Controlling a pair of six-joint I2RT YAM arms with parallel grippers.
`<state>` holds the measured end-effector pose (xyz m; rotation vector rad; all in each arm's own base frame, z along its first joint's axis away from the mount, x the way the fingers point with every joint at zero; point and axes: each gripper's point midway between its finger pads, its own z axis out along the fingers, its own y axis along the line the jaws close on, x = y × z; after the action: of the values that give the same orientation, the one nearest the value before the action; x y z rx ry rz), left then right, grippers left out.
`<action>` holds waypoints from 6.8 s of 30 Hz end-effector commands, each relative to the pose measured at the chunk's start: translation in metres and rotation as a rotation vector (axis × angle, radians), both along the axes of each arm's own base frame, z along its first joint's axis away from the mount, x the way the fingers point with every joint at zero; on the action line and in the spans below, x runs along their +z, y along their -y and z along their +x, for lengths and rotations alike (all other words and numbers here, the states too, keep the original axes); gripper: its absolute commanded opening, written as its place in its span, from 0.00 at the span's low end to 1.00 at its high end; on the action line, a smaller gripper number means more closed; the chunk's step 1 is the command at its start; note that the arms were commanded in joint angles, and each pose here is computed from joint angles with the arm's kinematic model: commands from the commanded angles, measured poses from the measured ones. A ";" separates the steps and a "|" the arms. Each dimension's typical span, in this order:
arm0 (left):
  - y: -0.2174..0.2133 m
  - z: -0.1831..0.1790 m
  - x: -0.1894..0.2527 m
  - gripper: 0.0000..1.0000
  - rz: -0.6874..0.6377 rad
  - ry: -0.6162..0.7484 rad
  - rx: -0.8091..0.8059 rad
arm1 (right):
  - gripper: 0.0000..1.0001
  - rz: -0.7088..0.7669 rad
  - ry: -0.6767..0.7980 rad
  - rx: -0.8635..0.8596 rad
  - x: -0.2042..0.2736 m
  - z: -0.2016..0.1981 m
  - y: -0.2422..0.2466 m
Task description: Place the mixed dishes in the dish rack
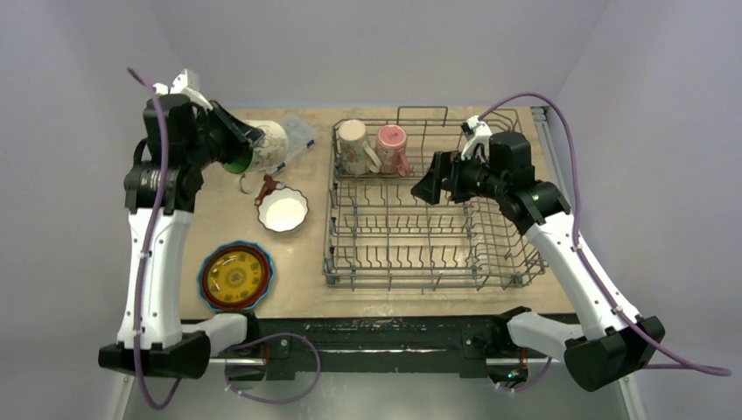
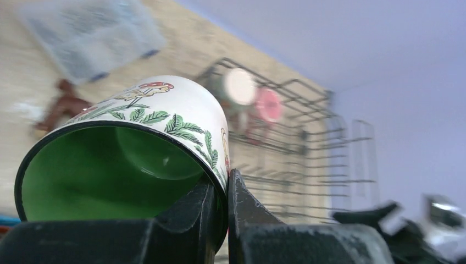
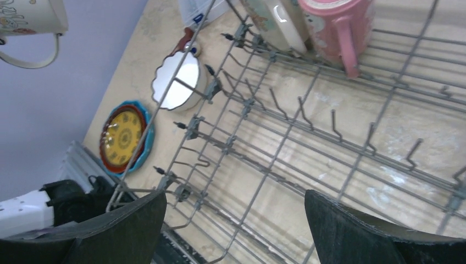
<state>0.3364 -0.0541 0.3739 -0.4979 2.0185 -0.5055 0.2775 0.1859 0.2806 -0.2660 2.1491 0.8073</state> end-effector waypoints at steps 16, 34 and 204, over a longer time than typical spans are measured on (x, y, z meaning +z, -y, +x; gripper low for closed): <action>0.181 -0.074 0.201 0.00 -1.416 0.351 -0.603 | 0.99 0.414 0.286 0.368 0.110 -0.046 -0.059; 0.227 -0.102 0.227 0.00 -1.552 0.358 -0.751 | 0.52 0.700 0.336 0.394 0.187 -0.065 -0.061; 0.079 -0.106 -0.153 0.79 0.029 -0.534 -0.124 | 0.76 -0.037 0.116 -0.041 -0.007 0.020 0.023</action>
<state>0.2217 -0.1297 0.2168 -0.5238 2.5564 -0.4409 0.3140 0.1627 0.2676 -0.3364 2.0710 0.6545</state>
